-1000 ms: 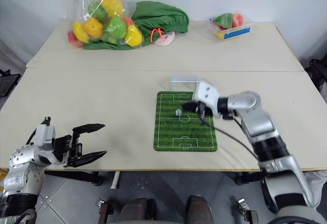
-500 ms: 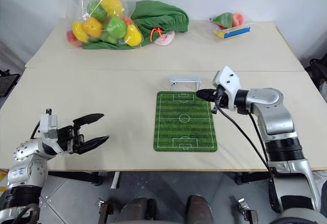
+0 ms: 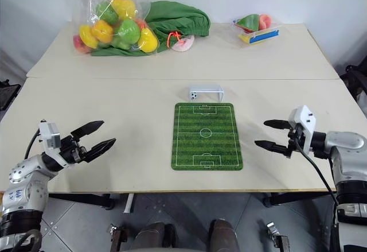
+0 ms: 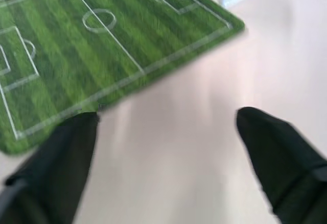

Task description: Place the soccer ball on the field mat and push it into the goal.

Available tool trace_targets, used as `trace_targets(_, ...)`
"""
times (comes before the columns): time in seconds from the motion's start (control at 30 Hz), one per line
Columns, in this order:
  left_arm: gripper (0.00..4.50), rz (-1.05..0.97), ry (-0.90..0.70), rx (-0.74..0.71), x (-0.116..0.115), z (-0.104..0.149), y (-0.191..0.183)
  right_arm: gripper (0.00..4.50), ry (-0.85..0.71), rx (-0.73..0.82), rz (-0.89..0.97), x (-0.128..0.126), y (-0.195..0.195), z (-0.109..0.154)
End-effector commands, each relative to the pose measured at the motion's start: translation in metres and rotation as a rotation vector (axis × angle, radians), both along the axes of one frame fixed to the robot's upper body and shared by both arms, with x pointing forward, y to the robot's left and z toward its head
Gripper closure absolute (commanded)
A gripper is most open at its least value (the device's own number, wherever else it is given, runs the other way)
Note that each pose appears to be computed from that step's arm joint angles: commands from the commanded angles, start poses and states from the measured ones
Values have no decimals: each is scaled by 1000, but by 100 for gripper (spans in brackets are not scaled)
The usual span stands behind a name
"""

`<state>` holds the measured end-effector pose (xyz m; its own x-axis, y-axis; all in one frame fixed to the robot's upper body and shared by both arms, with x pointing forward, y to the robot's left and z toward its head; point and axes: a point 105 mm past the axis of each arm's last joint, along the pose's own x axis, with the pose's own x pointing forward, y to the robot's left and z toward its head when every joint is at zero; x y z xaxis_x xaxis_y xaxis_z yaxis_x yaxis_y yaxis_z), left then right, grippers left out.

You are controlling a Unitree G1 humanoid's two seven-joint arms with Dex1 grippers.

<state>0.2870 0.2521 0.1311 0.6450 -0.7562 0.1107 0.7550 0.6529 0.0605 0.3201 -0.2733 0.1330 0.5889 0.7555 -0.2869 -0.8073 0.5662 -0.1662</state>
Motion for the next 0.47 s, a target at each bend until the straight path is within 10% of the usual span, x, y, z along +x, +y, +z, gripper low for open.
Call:
trace_targets(0.03,0,-21,-33,-12,-10,9,4,3,-87,51,4,-8,-9,8)
trace_targets(0.47,0,-78,-43,52,-19,10,-4,3,-111,79,-143,-17,-17,-1)
